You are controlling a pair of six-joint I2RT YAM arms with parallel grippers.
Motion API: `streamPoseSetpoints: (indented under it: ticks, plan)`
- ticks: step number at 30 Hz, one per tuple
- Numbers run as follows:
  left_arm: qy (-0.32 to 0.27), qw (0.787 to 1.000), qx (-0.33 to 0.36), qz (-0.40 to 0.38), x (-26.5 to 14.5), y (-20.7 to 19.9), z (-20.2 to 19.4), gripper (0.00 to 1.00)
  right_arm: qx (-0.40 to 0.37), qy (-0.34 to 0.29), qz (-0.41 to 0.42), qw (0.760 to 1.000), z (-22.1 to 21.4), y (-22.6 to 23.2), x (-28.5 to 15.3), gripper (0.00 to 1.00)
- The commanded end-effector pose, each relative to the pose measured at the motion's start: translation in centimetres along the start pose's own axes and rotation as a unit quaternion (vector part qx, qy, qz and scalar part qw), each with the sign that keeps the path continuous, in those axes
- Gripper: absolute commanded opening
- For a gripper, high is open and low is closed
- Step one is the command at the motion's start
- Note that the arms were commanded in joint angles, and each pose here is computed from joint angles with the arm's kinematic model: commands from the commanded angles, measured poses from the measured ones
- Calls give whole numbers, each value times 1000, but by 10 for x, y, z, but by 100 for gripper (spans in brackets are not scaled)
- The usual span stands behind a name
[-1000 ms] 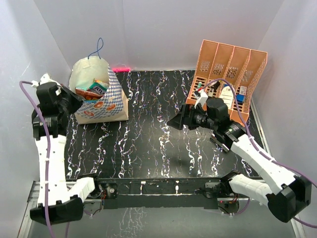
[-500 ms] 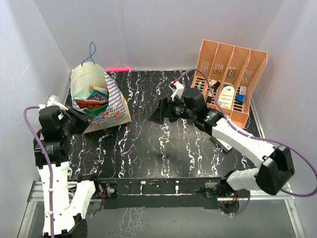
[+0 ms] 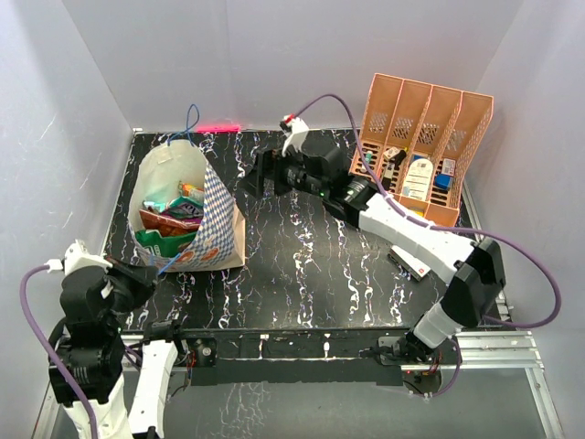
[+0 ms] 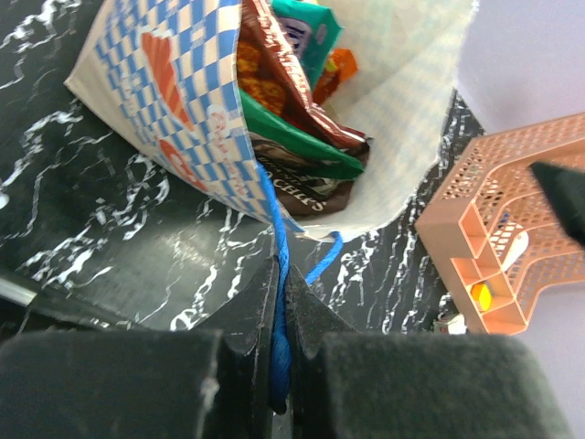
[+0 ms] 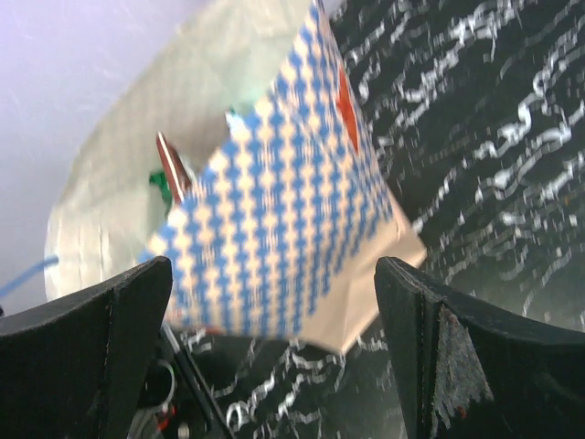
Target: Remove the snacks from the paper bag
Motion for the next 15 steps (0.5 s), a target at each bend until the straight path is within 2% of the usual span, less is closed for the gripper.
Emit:
streamPoseSetpoints:
  ticks: [1, 3, 7, 15]
  plan:
    - [21, 997, 8, 70, -15, 28, -18, 0, -6, -82, 35, 996, 44, 33, 30, 98]
    - [15, 996, 0, 86, -18, 34, -20, 0, -2, -92, 42, 995, 48, 37, 47, 96]
    - [-3, 997, -6, 73, -21, 32, -18, 1, 4, -95, 45, 994, 52, 32, 95, 85]
    - [4, 999, -16, 45, -15, 24, -22, 1, -9, -151, 75, 986, 81, 37, 161, 85]
Point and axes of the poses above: each gripper's point midway between its finger pads, its own x axis out along the fingers, its own y axis along the line the jaws close on, z = x × y, the point moved 3 cm from there along -x, back along the fingers, and after that the axes turned 11 degrees about x, right-handed, at the moved point
